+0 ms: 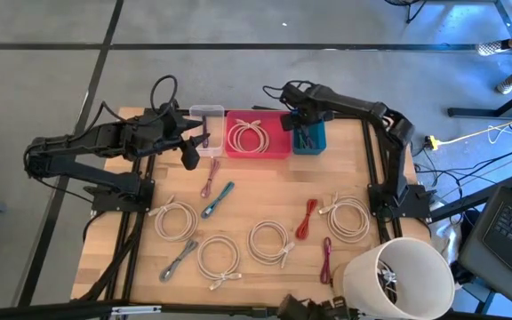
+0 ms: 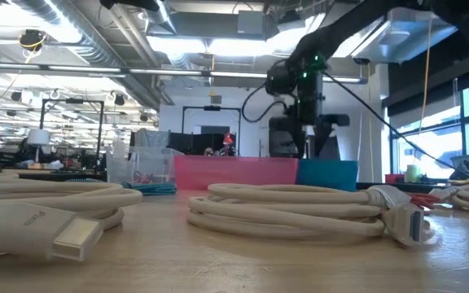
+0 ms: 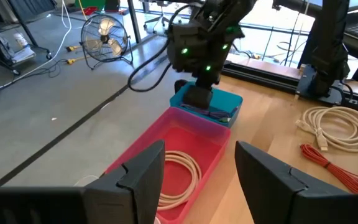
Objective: Pick & Place USB Port
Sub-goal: Put the light brown HDMI cable into the pink bin
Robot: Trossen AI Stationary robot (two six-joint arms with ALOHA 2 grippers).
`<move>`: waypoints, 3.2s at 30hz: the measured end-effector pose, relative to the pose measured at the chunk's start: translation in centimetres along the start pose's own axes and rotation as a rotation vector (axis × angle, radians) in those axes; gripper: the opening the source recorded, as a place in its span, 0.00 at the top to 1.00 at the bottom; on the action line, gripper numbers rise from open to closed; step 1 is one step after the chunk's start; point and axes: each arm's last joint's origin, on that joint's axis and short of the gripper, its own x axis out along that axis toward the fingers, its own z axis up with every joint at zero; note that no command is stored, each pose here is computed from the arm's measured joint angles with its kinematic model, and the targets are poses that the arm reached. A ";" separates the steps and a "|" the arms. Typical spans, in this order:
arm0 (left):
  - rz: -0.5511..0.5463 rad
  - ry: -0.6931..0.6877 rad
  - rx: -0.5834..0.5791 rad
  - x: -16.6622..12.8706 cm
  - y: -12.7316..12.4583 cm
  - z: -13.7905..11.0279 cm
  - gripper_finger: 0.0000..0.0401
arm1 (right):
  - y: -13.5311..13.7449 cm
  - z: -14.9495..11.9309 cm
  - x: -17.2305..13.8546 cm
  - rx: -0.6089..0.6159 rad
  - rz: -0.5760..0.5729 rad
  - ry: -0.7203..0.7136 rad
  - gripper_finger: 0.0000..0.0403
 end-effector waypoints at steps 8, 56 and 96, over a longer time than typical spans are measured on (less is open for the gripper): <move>0.000 0.000 -0.005 0.0 0.0 0.0 0.53 | 2.3 -5.6 -6.1 -0.123 0.025 0.003 0.53; -0.001 -0.009 0.042 0.0 0.0 0.1 0.53 | -2.4 -35.0 -2.0 -0.112 0.139 0.412 0.53; 0.001 0.015 0.044 1.6 -0.9 0.0 0.53 | 8.0 -15.3 -17.3 -0.060 0.623 -0.430 0.92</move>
